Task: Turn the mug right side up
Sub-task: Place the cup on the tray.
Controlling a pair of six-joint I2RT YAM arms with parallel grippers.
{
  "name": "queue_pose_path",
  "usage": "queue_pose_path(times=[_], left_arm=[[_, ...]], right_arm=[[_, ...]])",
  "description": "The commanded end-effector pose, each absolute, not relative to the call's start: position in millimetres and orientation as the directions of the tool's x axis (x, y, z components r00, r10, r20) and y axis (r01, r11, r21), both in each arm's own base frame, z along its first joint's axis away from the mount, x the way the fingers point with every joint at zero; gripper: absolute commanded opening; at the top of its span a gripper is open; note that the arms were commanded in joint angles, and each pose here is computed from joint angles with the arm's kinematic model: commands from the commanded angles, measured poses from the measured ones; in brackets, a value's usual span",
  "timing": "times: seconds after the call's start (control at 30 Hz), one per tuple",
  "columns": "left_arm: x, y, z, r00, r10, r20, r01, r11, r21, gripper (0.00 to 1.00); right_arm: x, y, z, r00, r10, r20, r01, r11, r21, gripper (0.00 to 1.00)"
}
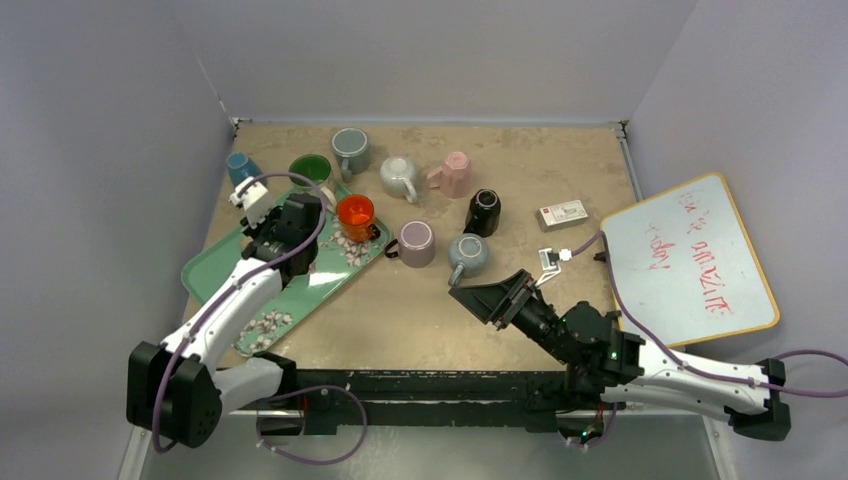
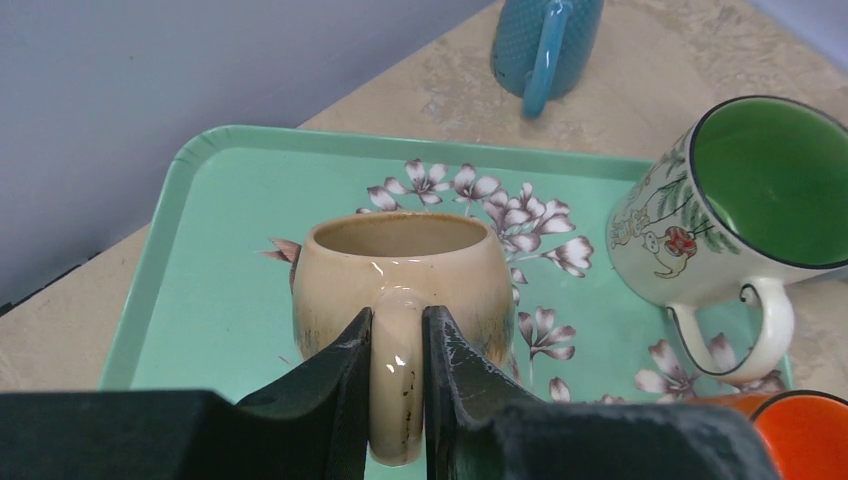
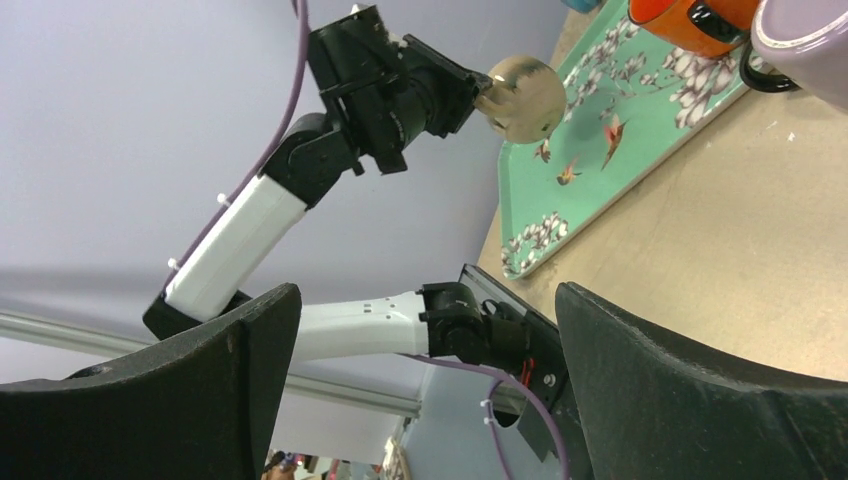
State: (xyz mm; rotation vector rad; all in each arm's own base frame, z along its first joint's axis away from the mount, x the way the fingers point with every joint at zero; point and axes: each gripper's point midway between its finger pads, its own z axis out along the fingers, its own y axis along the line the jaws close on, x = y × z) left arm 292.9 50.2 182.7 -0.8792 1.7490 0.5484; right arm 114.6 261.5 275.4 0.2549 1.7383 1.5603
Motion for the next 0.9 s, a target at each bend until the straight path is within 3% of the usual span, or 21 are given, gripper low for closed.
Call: queue_pose_path(times=[0.0, 0.63, 0.87], left_arm=[[314, 56, 206, -0.063, -0.286, -0.956, -0.813, 0.571, -0.117, 0.0], [269, 44, 129, -0.252, -0.451, -0.856, -0.841, 0.54, -0.037, 0.02], [253, 21, 125, -0.312, -0.493, -0.812, -0.815, 0.578, -0.037, 0.22]], right_arm=[[119, 250, 272, -0.657, 0.626, -0.419, -0.326, 0.266, 0.907, 0.99], [118, 247, 265, -0.656, 0.62, -0.431, -0.33, 0.278, 0.902, 0.99], [115, 247, 263, -0.664, 0.61, -0.432, -0.333, 0.276, 0.902, 0.99]])
